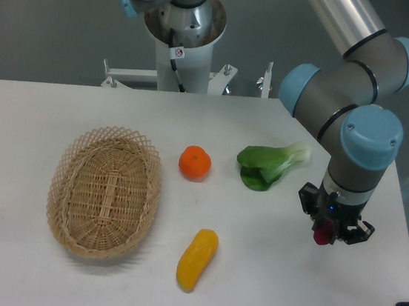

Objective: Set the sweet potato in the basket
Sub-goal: 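Lift the held purple sweet potato and start moving toward the basket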

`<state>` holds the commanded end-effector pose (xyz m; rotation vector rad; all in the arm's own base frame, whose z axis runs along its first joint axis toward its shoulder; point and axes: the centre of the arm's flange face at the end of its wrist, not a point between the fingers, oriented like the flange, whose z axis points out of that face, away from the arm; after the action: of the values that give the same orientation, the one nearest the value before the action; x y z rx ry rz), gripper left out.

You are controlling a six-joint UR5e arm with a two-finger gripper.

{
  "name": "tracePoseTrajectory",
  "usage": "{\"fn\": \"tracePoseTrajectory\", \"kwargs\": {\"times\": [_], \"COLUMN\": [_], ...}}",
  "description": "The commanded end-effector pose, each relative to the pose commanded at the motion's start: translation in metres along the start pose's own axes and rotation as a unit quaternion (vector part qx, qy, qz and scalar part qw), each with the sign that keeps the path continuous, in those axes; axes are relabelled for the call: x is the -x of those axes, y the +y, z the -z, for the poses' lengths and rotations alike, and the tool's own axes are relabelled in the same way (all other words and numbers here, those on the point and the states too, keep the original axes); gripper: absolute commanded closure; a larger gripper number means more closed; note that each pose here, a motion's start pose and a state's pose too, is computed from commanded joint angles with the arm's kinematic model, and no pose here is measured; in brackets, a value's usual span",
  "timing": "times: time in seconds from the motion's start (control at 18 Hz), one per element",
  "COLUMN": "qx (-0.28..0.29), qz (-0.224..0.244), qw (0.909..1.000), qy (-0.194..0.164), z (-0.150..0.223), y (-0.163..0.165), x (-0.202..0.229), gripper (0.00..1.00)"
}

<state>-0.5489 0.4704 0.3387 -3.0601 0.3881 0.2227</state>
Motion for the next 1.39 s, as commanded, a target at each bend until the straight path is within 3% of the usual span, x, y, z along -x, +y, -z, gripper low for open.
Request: {"fn": "tracePoseTrajectory", "kwargs": {"times": [0.94, 1.39], "qx": [-0.001, -0.019], "qz": [0.005, -0.001], "qw": [0.9999, 0.9996], "qy": [0.010, 0.022], "z": [-0.006, -0.006], "y": [-0.001, -0.050], "x": [-0.007, -0.041], "gripper": [0.95, 0.96]}}
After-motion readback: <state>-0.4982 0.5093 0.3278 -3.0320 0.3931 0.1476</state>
